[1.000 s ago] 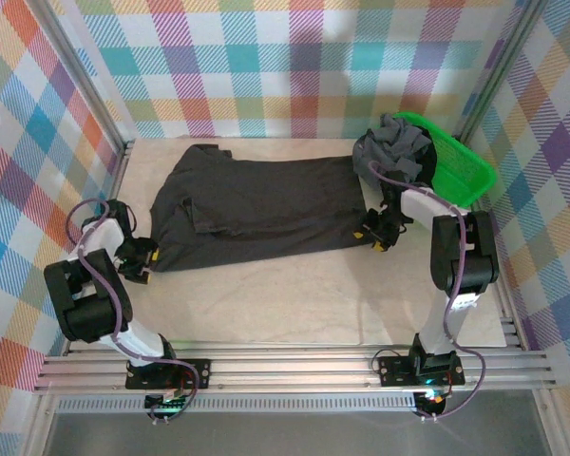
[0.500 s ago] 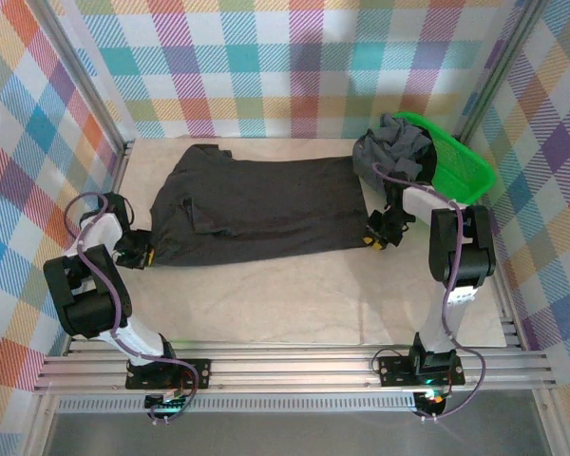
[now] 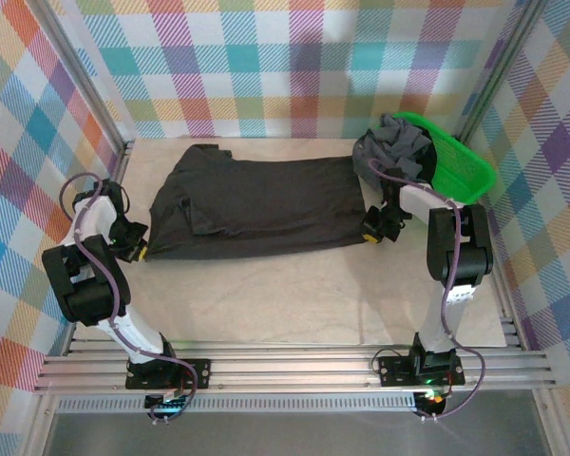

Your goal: Fold and stack the t-shirts

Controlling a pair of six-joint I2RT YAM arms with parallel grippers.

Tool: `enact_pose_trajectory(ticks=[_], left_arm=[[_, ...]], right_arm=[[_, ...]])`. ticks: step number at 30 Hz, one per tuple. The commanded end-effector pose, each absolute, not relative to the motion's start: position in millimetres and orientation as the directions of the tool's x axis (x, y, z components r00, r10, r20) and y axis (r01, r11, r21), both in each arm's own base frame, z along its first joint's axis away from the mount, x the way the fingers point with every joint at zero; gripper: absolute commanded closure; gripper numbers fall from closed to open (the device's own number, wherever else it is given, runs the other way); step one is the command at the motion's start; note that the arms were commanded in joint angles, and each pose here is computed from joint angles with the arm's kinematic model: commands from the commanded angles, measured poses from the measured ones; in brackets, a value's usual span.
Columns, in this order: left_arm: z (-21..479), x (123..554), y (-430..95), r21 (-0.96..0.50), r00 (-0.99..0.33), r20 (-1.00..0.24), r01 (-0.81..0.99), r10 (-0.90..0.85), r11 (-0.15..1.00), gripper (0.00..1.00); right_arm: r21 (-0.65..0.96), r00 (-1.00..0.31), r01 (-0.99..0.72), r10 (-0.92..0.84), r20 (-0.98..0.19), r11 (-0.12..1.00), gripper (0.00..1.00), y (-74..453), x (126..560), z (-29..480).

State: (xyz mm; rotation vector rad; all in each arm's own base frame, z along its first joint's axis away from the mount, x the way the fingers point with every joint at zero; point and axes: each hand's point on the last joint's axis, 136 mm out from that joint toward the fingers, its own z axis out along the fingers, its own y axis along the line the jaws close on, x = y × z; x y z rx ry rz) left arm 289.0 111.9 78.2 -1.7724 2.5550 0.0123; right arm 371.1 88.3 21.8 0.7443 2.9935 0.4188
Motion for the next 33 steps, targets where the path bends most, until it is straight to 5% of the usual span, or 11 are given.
enact_pose_trajectory(ticks=[1,6,30,33], left_arm=[[83.5,270.0,112.4,0.105,-0.446,-0.026,-0.891,-0.895,0.441,1.00],[89.2,258.5,97.6,0.217,-0.568,-0.041,-0.808,-0.822,0.548,1.00],[82.3,169.2,90.2,0.248,-0.449,-0.165,-0.881,-0.878,0.403,1.00],[77.0,173.1,90.1,0.256,-0.450,-0.152,-0.878,-0.880,0.404,0.88]], right_arm=[[0.224,-0.888,0.450,0.460,0.004,0.865,1.00,78.2,363.9,27.2],[0.208,-0.884,0.460,0.467,0.020,0.863,1.00,77.8,346.5,37.0],[0.135,-0.791,0.609,0.589,0.164,0.781,1.00,69.7,187.0,45.4],[0.117,-0.778,0.623,0.597,0.196,0.774,0.77,70.7,180.4,37.4]])
